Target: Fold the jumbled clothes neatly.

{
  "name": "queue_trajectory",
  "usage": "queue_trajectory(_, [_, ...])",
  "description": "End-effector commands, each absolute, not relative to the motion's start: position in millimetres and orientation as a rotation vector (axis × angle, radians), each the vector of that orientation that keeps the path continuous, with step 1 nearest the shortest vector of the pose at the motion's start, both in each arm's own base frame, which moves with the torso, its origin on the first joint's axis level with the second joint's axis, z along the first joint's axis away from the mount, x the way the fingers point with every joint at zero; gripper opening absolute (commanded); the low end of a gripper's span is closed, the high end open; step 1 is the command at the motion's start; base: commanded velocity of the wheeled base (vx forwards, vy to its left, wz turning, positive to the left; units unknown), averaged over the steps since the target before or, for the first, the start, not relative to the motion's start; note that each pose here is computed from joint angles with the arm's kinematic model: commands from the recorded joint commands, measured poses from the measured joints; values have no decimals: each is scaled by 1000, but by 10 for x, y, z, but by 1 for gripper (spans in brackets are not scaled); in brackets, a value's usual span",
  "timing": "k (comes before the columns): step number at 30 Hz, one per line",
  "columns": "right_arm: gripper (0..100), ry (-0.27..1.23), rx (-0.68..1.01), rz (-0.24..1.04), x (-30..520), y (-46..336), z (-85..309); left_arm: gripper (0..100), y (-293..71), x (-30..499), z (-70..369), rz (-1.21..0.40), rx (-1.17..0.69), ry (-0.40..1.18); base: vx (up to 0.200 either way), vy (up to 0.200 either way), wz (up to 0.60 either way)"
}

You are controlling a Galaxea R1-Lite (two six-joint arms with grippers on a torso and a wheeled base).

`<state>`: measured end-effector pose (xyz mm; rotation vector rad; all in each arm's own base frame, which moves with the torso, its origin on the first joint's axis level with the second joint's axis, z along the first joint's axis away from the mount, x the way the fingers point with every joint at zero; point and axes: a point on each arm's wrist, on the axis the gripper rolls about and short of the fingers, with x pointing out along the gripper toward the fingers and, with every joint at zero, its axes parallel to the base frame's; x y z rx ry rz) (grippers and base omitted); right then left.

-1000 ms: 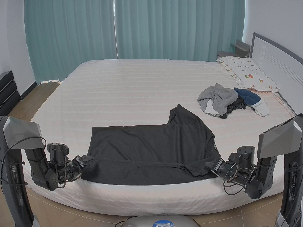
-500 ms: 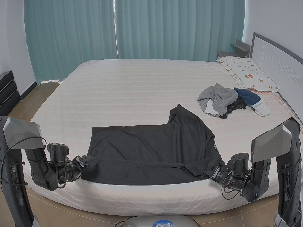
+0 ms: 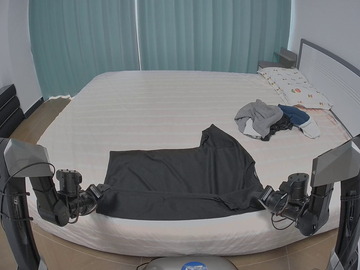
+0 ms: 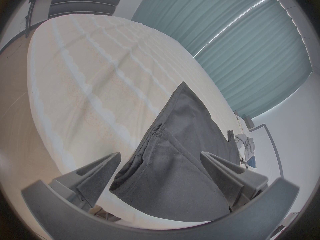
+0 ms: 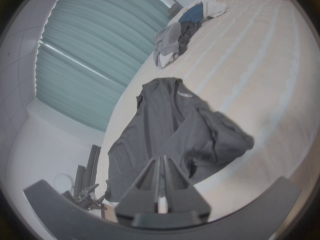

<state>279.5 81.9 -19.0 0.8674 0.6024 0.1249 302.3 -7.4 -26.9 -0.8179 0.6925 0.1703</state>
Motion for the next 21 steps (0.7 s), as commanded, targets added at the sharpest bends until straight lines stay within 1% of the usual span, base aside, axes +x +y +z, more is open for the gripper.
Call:
queue_trajectory(1, [100, 531, 892, 120, 2828, 713, -39, 100, -47, 3031, -246, 173, -824, 674, 0, 0, 0])
queue_trajectory(4, [100, 508, 905, 111, 2864, 671, -11, 100, -46, 3025, -232, 171, -825, 663, 0, 0, 0])
queue_trajectory(10, [100, 499, 1069, 93, 2953, 504, 24, 100, -64, 3019, -205, 188, -803, 622, 0, 0, 0])
queue_trajectory(13, [100, 509, 1119, 106, 2974, 391, 33, 100, -49, 3036, -201, 195, -808, 611, 0, 0, 0])
queue_trajectory(15, [100, 512, 1123, 108, 2975, 383, 33, 100, -45, 3036, -201, 196, -808, 610, 0, 0, 0])
queue_trajectory(18, [100, 525, 1205, 114, 3021, 245, 18, 100, -35, 3036, -205, 201, -813, 610, 0, 0, 0])
queue_trajectory(21, [100, 524, 1223, 110, 3040, 202, 8, 100, -31, 3032, -207, 202, -816, 611, 0, 0, 0])
